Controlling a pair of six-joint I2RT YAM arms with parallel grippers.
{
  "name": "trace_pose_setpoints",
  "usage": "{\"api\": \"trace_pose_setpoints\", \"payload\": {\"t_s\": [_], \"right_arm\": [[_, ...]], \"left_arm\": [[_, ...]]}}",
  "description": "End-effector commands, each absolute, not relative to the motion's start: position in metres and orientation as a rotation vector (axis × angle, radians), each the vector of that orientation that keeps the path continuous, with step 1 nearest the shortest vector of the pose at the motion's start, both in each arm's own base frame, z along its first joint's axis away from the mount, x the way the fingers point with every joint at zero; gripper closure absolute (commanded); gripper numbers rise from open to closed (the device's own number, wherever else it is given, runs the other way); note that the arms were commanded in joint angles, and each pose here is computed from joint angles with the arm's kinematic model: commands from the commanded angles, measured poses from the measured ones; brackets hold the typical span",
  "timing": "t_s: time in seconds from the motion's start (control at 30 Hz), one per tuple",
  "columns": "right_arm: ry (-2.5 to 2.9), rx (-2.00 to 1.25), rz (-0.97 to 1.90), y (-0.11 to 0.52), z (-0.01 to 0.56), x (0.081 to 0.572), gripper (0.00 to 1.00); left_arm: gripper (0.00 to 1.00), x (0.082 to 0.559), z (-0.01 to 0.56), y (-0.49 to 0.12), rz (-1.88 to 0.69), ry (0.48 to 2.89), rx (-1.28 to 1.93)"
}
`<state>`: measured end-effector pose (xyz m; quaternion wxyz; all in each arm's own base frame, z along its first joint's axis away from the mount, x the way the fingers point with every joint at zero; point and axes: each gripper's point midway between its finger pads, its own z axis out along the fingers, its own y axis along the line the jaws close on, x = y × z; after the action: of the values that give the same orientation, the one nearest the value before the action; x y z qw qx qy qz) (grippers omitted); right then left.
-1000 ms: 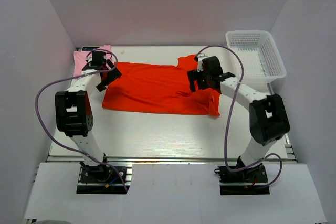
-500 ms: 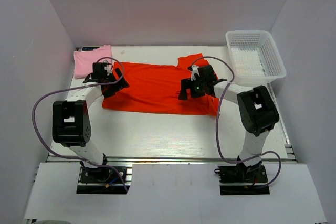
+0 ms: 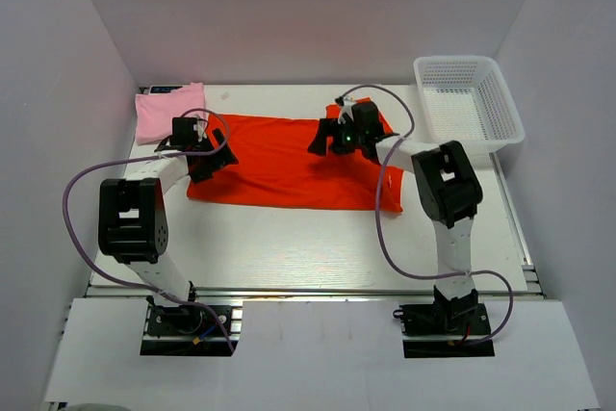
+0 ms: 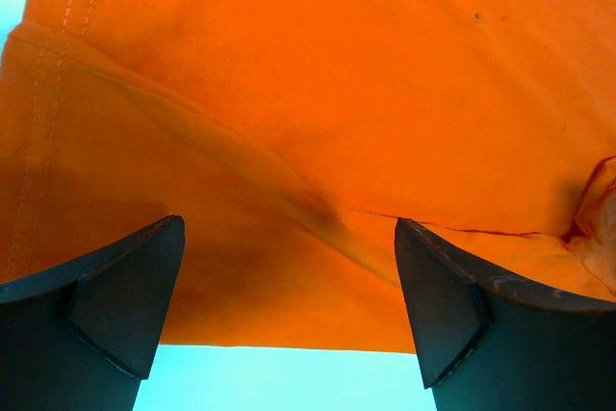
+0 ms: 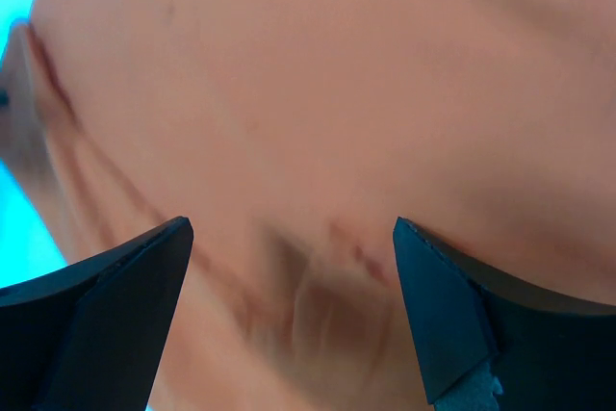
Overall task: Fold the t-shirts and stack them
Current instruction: Fold the flattened tshirt in 1/3 of the way
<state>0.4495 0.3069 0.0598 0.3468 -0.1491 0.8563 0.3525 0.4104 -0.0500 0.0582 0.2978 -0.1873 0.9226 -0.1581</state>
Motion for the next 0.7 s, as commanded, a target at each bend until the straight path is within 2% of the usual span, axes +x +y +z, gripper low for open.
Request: {"api": "trace_pose_setpoints", "payload": {"t_s": [0.0,0.07,0.13,0.23,0.27,0.37,0.4,0.5,0.67], "right_arm": [[1.986,-0.353,0.95,0.333,0.124,0.507,0.1],[2.015,-0.369,0.912,0.332,0.12,0.514,0.1],[1.986,-0.392,0.858,0.327,0.14,0.518,0.1],[2.013,-0.374,0.794,0.304,0.149,0.495,0.1],[2.02,-0.349,0.751,0.29,0.166,0.478,0.1],[2.2,-0.289,0.653,0.256,0.116,0.433,0.1],[2.228,-0.273,0.636,0.242,0.12,0.41,0.1],[2.382,-0.247,0.605,0.214,0.085,0.35,0.1],[2.452,-0.26,0.712,0.208,0.07,0.307,0.1]], "left_arm": [[0.0,0.406,0.063,-0.046,-0.379,2.453,-0.494],[0.0,0.404,0.066,-0.042,-0.354,2.452,-0.49],[0.0,0.408,0.073,-0.039,-0.335,2.428,-0.491],[0.0,0.411,0.081,-0.041,-0.347,2.413,-0.47],[0.0,0.41,0.081,-0.044,-0.367,2.416,-0.463],[0.0,0.415,0.086,-0.049,-0.406,2.395,-0.442],[0.0,0.418,0.087,-0.049,-0.408,2.381,-0.438],[0.0,0.415,0.076,-0.052,-0.43,2.403,-0.435],[0.0,0.41,0.059,-0.058,-0.469,2.44,-0.43]]}}
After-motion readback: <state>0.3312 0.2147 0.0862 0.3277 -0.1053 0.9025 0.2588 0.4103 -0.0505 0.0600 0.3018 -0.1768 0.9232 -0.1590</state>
